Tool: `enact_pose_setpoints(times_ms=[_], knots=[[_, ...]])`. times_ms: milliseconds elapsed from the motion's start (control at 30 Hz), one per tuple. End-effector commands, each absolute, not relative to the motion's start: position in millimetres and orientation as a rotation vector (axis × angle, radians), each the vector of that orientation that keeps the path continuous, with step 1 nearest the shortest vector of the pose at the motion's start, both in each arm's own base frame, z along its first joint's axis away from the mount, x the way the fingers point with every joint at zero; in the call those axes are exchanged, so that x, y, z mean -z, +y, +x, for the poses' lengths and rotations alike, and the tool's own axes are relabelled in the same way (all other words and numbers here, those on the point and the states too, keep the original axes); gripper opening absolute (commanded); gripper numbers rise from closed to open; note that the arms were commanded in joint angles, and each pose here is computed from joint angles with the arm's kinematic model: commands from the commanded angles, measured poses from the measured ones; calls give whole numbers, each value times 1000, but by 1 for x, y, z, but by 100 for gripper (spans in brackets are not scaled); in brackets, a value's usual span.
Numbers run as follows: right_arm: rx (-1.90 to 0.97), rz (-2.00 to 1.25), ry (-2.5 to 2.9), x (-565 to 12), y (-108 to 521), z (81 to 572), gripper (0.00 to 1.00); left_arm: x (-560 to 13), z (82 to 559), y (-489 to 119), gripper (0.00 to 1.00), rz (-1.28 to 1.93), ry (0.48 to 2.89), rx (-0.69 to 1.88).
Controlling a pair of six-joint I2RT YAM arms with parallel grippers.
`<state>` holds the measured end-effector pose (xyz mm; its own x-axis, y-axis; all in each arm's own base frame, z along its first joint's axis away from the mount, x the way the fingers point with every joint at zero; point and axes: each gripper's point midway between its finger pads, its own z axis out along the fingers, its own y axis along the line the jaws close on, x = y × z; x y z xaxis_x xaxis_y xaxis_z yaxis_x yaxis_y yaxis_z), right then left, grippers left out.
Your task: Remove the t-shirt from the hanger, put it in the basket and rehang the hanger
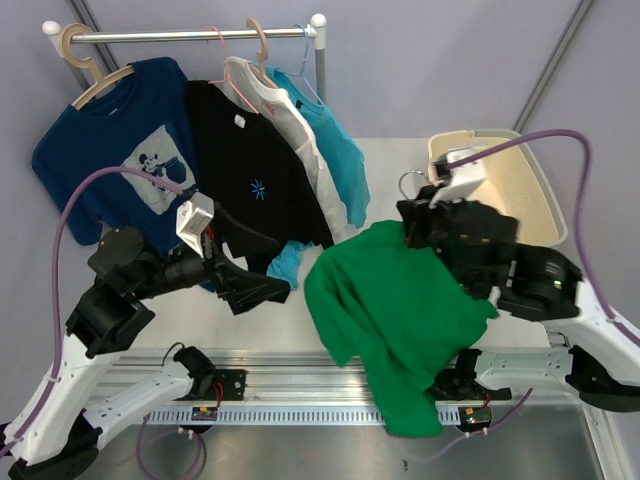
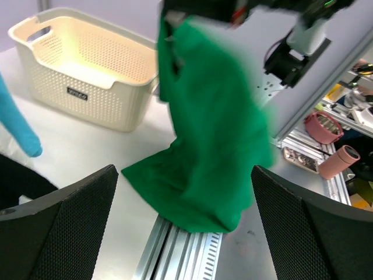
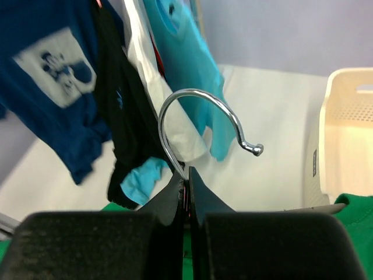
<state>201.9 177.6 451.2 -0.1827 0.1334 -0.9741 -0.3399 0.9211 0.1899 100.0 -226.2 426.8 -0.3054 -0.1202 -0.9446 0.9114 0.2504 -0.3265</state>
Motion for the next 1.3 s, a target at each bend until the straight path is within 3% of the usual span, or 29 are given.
enact_pose_setpoints(times_ms=[0,367,433,467,533,567,833,1267], knots=[[-426,-55,1634,-464,189,218,0,-413,93,-236,99,827,1502,1339],[-408,-71,1654,-453,214,228,0,-368,94,-254,95,883,1550,1374],[-412,-72,1655,-452,214,228,0,-364,95,-255,80,888,1555,1368],[-408,-73,1656,-451,214,228,0,-363,97,-256,51,885,1561,1365],[-389,-71,1655,-451,210,229,0,-358,99,-255,26,874,1575,1356],[-384,-71,1654,-452,209,229,0,-357,99,-255,1,869,1578,1353],[-368,24,1624,-470,162,229,0,-329,118,-244,0,739,1706,1235],[-274,168,1532,-494,79,210,0,-341,128,-213,0,534,1744,1111]])
